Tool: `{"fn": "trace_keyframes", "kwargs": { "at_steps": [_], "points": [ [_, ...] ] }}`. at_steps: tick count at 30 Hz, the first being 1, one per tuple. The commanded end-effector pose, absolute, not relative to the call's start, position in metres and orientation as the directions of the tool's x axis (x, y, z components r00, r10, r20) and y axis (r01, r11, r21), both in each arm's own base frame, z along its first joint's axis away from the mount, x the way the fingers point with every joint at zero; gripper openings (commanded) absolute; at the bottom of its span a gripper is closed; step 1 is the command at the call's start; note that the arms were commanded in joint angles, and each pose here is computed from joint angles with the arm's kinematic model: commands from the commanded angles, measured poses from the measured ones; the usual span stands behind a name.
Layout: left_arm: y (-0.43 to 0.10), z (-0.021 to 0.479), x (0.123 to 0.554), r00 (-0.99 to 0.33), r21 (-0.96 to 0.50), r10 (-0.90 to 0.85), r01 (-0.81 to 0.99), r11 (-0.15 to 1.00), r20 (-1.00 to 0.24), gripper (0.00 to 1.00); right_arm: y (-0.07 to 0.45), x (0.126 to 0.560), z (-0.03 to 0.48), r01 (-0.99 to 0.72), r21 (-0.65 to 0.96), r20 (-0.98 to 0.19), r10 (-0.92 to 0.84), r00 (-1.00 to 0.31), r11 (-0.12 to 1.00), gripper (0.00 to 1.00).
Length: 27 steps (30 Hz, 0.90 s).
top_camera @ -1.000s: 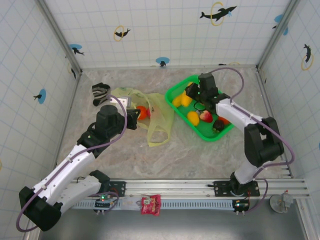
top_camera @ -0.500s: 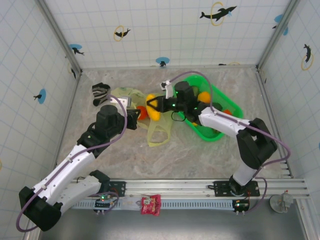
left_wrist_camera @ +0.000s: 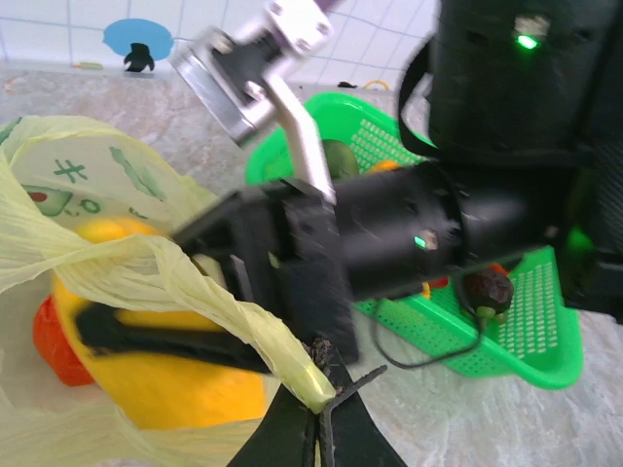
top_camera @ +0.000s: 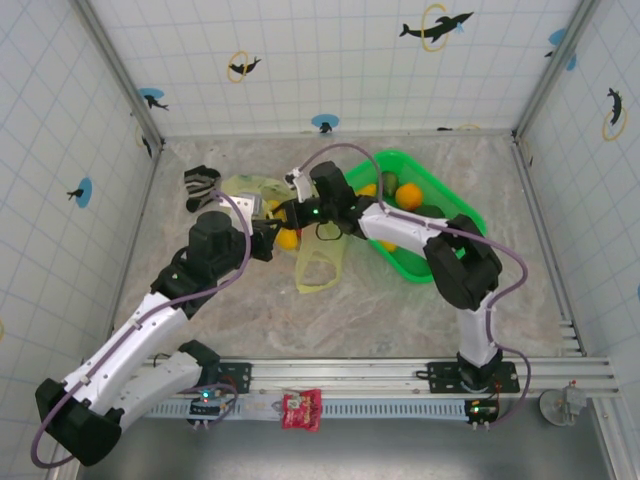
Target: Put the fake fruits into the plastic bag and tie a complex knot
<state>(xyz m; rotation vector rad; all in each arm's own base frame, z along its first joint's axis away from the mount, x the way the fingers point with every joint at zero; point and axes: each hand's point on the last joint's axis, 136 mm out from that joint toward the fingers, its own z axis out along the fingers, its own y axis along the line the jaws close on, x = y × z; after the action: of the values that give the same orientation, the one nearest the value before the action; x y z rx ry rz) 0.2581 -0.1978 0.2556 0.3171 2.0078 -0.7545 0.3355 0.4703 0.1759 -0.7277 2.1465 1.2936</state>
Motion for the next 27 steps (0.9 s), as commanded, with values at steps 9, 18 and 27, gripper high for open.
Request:
{"fn": "trace_keyframes", "kwargs": {
  "at_steps": [9,18,27],
  "points": [
    [-0.212,0.268,0.248,-0.515,-0.388,-0.044,0.582,0.714,-0.856,0.00,0.483,0.407,0.189,-0.546,0.534,-0.749,0.062,-0.659,0.645,0.39],
    [-0.204,0.268,0.264,-0.517,-0.378,-0.075,0.512,0.771,-0.853,0.00,0.508,0.396,0.185,-0.449,0.560,-0.731,0.159,-0.664,0.697,0.79],
    [-0.196,0.263,0.264,-0.511,-0.359,-0.074,0.486,0.797,-0.856,0.00,0.479,0.381,0.185,-0.509,0.564,-0.734,0.113,-0.669,0.651,0.73]
  ]
}}
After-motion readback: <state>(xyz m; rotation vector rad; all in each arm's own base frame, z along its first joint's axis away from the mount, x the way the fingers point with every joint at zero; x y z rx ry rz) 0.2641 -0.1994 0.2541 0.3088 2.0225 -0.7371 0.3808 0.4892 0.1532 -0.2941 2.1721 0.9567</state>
